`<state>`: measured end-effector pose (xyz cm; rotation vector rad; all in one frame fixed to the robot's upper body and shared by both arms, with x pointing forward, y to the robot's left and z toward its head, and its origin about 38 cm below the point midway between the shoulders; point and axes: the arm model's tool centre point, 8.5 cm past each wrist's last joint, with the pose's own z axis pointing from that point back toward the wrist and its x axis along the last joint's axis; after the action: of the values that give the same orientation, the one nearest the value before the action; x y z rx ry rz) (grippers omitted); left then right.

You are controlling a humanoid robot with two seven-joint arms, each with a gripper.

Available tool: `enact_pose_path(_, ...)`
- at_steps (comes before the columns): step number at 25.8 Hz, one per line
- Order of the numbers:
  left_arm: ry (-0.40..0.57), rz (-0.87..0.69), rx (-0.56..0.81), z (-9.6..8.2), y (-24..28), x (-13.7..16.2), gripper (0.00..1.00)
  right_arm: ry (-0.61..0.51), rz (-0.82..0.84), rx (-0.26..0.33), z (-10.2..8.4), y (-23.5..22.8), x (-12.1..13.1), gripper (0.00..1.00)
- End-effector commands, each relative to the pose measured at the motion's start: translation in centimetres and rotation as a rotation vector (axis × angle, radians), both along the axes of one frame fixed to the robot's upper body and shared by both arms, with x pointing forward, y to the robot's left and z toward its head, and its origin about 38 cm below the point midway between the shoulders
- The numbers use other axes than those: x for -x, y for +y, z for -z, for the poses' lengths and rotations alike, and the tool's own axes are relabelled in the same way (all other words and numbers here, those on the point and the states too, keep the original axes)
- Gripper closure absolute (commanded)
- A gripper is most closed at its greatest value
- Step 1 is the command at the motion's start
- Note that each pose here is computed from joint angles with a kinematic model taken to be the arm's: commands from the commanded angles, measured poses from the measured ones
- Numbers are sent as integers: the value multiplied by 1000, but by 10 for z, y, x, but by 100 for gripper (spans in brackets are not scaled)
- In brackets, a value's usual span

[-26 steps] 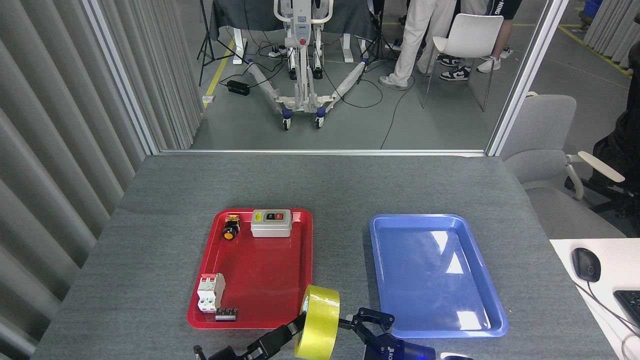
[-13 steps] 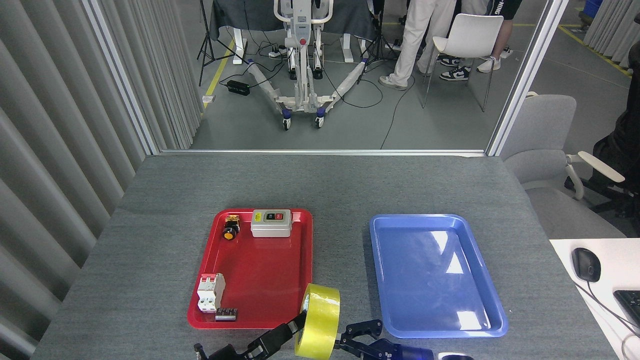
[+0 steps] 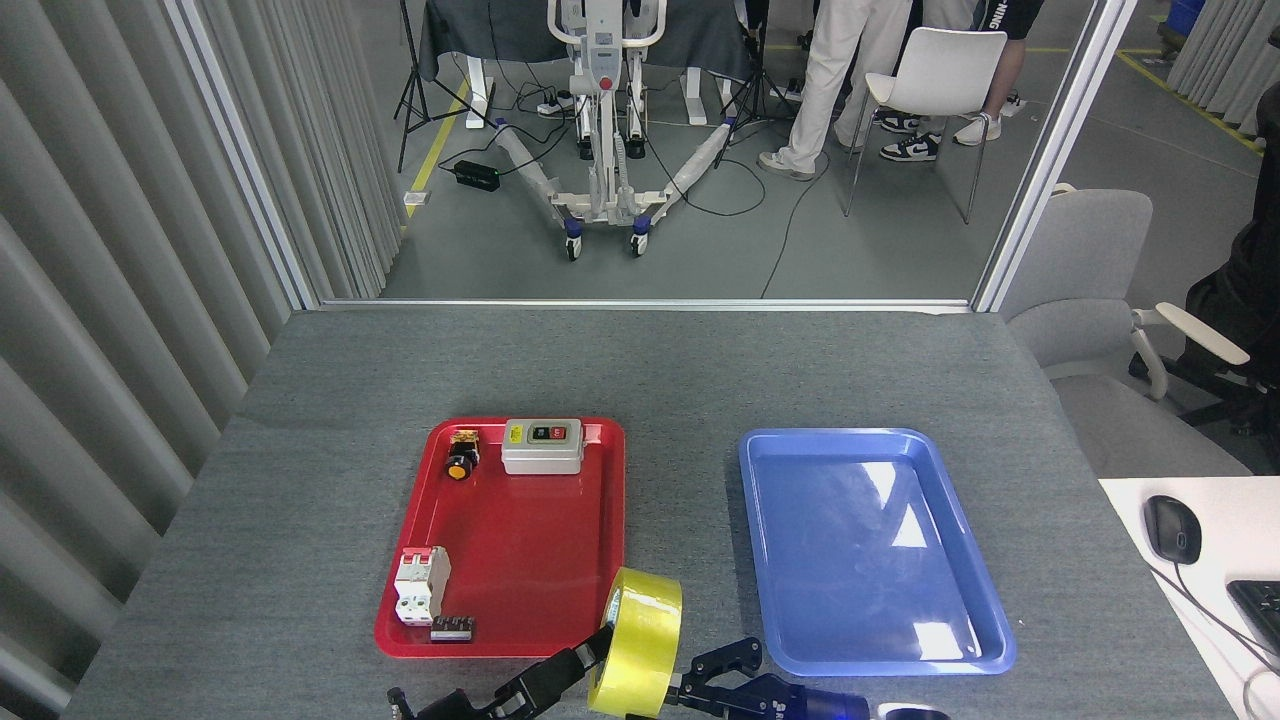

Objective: Place and move tape with both arms
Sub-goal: 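Grasp the yellow tape roll with the right gripper and release the left gripper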

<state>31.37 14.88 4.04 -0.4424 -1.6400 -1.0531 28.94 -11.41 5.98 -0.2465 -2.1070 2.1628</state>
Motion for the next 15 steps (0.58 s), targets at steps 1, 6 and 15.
enact_pose_path(1, -3, -16, 3, 0, 3, -1, 93, 1, -4, -4, 0, 0, 1, 82)
enact_pose_path(6, 12, -19, 5, 4, 4, -3, 88, 1, -4, -2, 0, -1, 1, 82)
enact_pose_path(15, 21, -32, -3, 7, 8, -8, 68, 1, -3, -4, 0, 0, 1, 82)
